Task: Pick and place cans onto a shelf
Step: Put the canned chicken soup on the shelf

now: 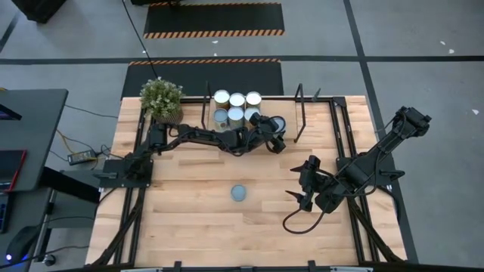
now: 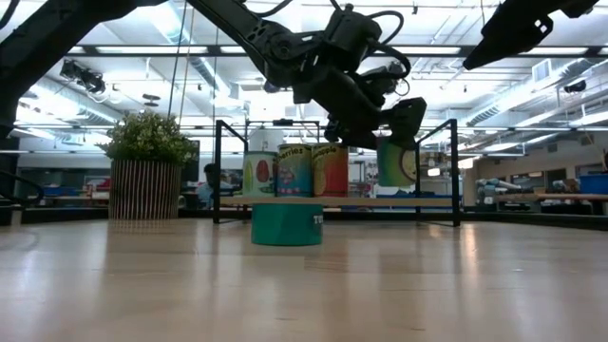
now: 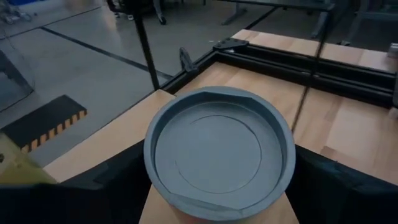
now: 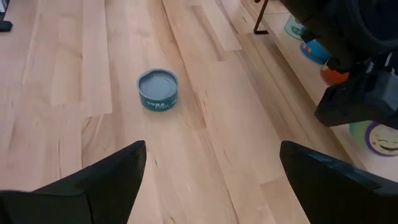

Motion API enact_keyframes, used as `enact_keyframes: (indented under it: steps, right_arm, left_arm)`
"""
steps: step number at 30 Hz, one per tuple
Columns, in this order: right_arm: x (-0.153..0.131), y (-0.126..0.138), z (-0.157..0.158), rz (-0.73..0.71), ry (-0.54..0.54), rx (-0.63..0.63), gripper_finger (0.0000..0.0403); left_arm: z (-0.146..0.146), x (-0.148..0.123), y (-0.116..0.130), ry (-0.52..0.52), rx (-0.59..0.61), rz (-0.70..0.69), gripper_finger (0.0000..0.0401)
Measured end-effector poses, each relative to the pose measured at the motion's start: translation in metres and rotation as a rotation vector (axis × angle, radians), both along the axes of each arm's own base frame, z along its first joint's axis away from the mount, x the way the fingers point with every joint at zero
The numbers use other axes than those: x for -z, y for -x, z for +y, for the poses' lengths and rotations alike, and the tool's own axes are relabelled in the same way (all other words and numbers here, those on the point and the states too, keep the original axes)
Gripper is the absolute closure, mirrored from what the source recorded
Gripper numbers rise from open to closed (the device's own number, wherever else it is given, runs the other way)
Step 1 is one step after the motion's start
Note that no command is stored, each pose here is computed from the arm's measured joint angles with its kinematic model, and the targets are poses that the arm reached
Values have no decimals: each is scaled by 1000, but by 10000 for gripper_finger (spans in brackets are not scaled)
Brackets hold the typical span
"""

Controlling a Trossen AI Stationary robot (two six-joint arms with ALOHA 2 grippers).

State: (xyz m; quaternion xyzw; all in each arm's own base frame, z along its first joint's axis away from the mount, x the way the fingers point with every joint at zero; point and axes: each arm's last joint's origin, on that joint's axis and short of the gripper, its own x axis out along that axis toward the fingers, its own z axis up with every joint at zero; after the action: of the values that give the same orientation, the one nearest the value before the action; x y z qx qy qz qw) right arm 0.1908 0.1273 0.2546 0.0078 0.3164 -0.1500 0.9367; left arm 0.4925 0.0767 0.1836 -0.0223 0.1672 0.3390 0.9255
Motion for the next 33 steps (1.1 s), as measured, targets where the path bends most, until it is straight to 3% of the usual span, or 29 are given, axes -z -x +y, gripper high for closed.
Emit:
enact_keyframes:
  steps: [13, 20, 25, 33]
  right_arm:
    - [0, 0, 0, 1, 3, -3, 25]
    - [-1, 7, 8, -5, -15, -44, 25]
    - [-1, 14, 15, -8, -46, -53, 25]
    - [-1, 15, 16, -16, -65, -46, 25]
  left_arm:
    - [-11, -9, -3, -115, 18, 44, 83]
    - [-73, -17, -9, -225, 198, 141, 83]
    - [-111, -6, -4, -145, 352, 219, 83]
    - [-130, 4, 3, -72, 359, 287, 83]
